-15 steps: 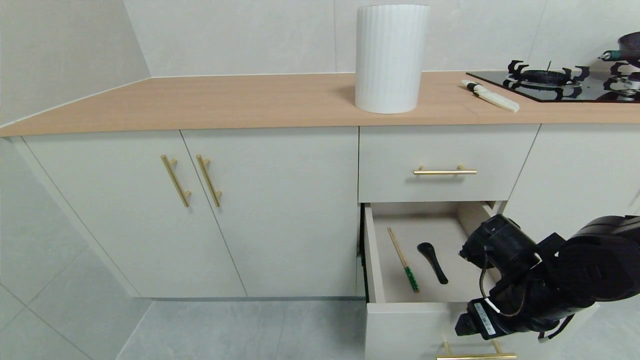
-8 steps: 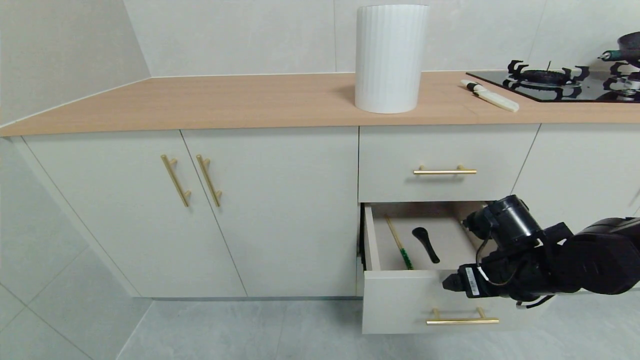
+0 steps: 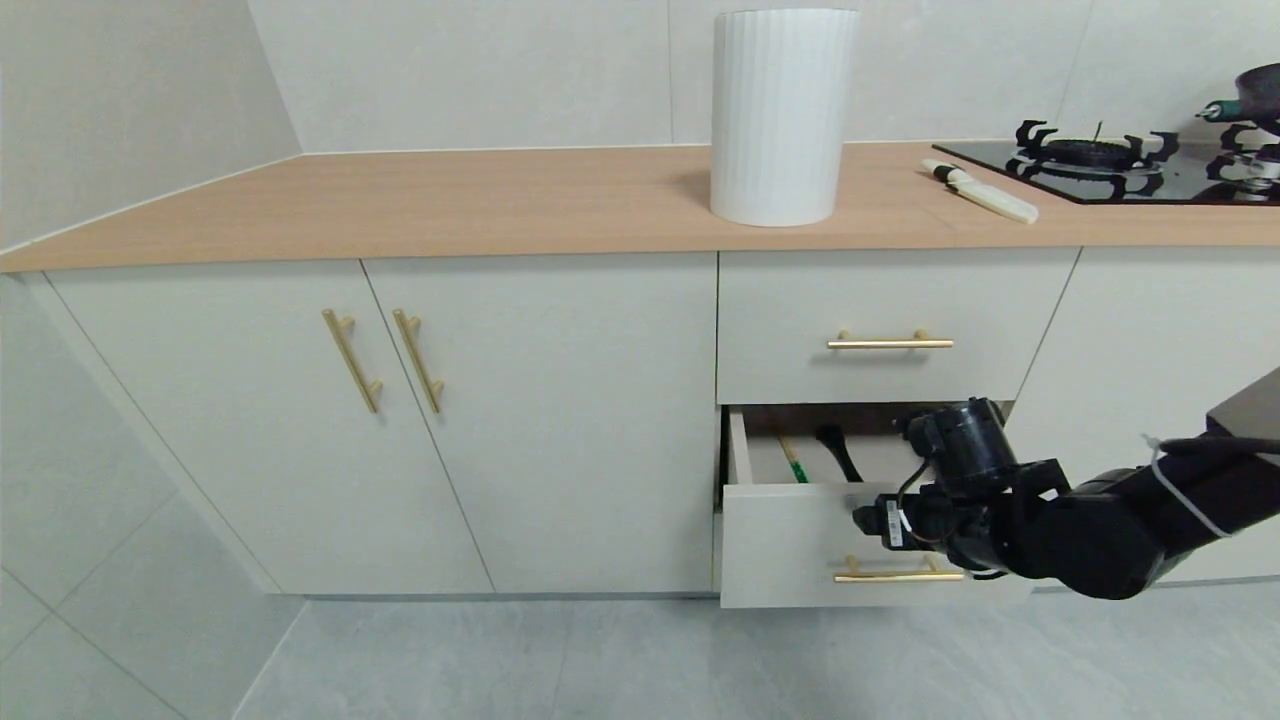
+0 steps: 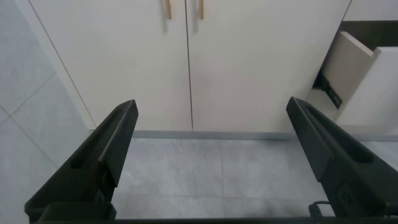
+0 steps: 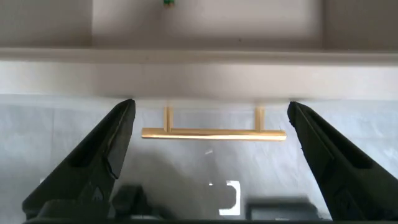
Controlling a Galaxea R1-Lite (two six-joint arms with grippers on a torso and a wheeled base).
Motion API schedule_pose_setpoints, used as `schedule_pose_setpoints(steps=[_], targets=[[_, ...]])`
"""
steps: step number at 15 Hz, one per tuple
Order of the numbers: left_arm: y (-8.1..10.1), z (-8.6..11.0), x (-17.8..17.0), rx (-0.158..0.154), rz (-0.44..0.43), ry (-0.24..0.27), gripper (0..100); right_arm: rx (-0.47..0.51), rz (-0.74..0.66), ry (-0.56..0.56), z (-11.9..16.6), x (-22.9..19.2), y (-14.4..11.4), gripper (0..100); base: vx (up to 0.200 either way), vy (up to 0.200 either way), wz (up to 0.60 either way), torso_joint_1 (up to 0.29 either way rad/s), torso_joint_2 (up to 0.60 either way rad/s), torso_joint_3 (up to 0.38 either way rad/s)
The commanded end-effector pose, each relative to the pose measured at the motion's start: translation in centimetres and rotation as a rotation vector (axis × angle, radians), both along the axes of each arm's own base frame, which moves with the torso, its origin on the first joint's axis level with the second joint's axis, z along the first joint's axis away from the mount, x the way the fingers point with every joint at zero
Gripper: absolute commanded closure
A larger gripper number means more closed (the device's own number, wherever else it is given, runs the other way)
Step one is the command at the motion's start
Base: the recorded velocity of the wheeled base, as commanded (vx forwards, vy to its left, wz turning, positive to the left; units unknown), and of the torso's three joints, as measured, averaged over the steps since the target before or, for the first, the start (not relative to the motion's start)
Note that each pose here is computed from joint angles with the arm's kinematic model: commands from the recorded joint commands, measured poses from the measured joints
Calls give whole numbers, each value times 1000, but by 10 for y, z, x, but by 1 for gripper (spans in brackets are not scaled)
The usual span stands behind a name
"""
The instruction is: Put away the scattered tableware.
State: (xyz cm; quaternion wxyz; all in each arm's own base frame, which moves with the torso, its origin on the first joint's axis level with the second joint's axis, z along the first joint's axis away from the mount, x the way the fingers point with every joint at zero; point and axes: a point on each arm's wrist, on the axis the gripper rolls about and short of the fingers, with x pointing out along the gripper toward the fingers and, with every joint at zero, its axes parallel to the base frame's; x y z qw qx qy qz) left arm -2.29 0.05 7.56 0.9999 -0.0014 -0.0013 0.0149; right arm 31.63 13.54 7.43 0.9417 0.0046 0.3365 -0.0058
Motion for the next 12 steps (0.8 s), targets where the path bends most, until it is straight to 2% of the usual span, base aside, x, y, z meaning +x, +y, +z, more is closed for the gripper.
schedule_pose_setpoints(steps=[1, 5, 12], targets=[[0, 0, 0, 0, 1, 1, 0, -26, -41, -22, -30, 13, 4, 0, 0, 0, 0, 0, 0, 0], [0, 0, 0, 0, 1, 1, 0, -23, -109, -153, -59, 37, 0, 0, 0, 0, 0, 0, 0, 0], [0, 0, 0, 0, 1, 1, 0, -25, -226, -406, -87, 76, -12, 0, 0, 0, 0, 0, 0, 0]])
